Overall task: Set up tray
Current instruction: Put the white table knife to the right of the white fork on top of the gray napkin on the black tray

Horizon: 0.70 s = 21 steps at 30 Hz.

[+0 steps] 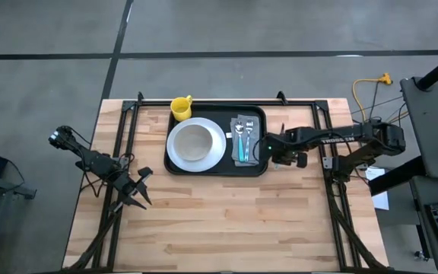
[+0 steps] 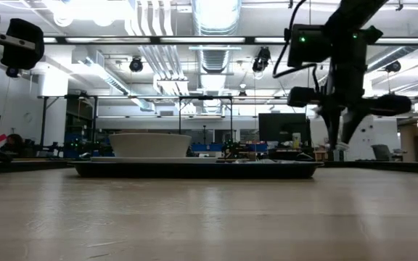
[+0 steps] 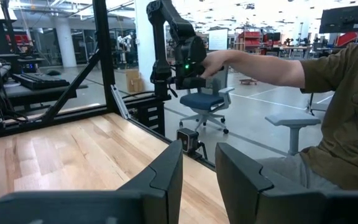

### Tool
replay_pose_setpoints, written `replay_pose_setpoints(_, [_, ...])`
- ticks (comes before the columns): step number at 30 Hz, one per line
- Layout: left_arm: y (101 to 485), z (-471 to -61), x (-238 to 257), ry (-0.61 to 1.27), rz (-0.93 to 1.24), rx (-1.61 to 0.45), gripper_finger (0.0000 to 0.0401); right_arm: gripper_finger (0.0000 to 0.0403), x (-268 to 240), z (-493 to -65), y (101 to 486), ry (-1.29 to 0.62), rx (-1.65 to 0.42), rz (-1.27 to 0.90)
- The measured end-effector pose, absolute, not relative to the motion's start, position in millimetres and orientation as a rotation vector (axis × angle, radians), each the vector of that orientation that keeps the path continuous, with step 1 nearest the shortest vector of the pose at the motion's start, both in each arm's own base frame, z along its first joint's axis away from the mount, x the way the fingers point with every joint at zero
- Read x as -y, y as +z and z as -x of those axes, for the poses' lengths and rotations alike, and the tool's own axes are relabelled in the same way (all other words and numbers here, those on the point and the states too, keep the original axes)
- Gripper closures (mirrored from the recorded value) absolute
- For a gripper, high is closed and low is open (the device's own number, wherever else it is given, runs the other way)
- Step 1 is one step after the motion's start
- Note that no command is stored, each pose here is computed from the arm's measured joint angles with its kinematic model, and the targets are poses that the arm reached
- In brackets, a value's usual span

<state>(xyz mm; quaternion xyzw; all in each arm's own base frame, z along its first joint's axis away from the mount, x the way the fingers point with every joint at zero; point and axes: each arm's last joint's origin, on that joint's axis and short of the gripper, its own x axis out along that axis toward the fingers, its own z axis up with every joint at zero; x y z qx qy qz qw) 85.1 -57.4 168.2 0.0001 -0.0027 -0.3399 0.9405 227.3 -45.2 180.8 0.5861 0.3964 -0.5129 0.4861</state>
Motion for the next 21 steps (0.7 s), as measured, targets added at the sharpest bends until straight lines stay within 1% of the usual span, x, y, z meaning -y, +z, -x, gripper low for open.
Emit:
replay_pose_setpoints(6, [168.2,-85.1,57.4,-0.694,0.0,0.006,0.0324,0.0371,53.7,-239.7,186.3,-1.228,-0.955,-1.393])
replay_pose_setpoints(14, [168.2,-85.1,57.4,-0.694,0.0,0.006,0.0324,0.0371,75.4,-279.7,188.3,-1.192,-0.986,-1.325])
replay_pose_setpoints(21, [168.1,-85.1,57.4,-0.694,0.0,0.006,0.0324,0.0371,93.6,-311.0,183.5,-1.178,-1.086,-1.283])
